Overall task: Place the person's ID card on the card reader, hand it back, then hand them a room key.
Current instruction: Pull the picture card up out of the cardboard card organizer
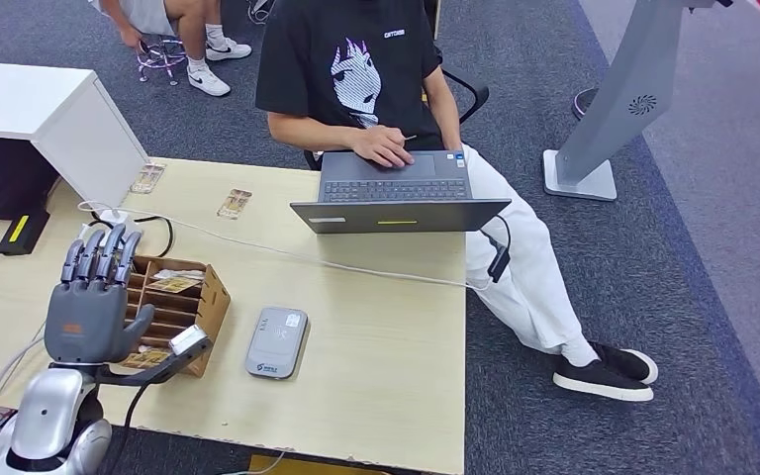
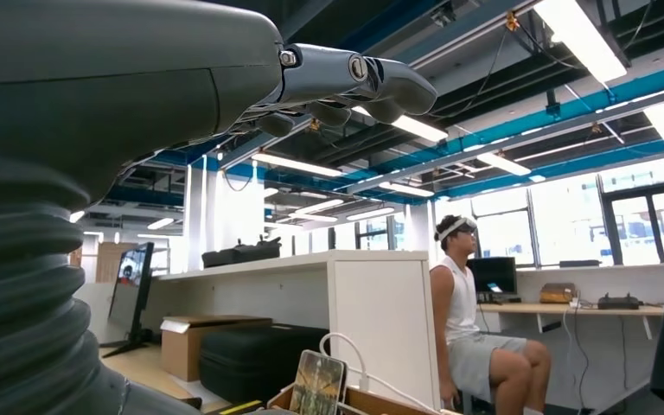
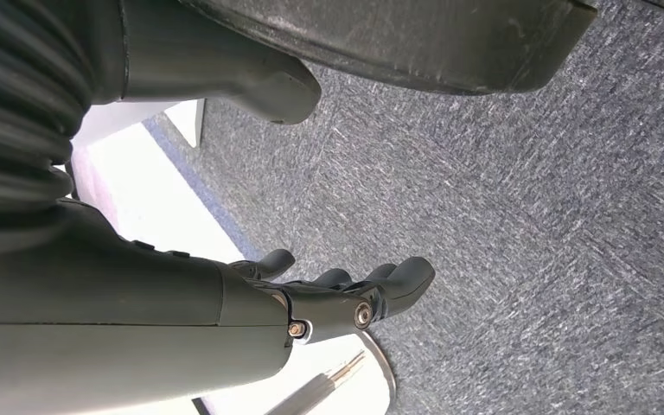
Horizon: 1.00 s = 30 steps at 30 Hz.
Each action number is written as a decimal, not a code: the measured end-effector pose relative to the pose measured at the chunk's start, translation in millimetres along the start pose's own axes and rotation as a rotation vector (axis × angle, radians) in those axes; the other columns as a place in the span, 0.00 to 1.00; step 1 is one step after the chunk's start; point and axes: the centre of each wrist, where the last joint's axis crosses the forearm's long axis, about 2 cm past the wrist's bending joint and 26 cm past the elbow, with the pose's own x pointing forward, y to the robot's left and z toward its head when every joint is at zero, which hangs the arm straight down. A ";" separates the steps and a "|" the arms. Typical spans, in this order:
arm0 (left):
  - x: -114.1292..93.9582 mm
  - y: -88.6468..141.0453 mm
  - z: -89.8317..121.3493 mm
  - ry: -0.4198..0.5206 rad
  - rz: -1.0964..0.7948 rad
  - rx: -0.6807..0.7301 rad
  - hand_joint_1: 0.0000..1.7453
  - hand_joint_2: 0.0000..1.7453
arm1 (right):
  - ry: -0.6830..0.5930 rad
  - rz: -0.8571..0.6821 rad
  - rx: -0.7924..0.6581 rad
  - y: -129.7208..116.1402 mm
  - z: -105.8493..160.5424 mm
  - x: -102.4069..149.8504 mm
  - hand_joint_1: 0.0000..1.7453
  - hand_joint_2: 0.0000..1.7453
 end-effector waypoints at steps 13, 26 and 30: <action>-2.9 -7.5 1.6 0.015 0.006 -0.042 0.00 1.00 | 0.003 -0.009 0.000 -0.3 -0.1 0.2 0.00 1.00; -4.2 -11.5 2.3 0.021 0.008 -0.059 0.00 1.00 | -0.002 -0.009 -0.002 -1.1 -0.5 0.9 0.00 1.00; -4.8 -13.8 1.2 0.020 0.037 -0.082 0.00 1.00 | -0.005 -0.010 -0.003 -2.1 -0.9 1.2 0.00 1.00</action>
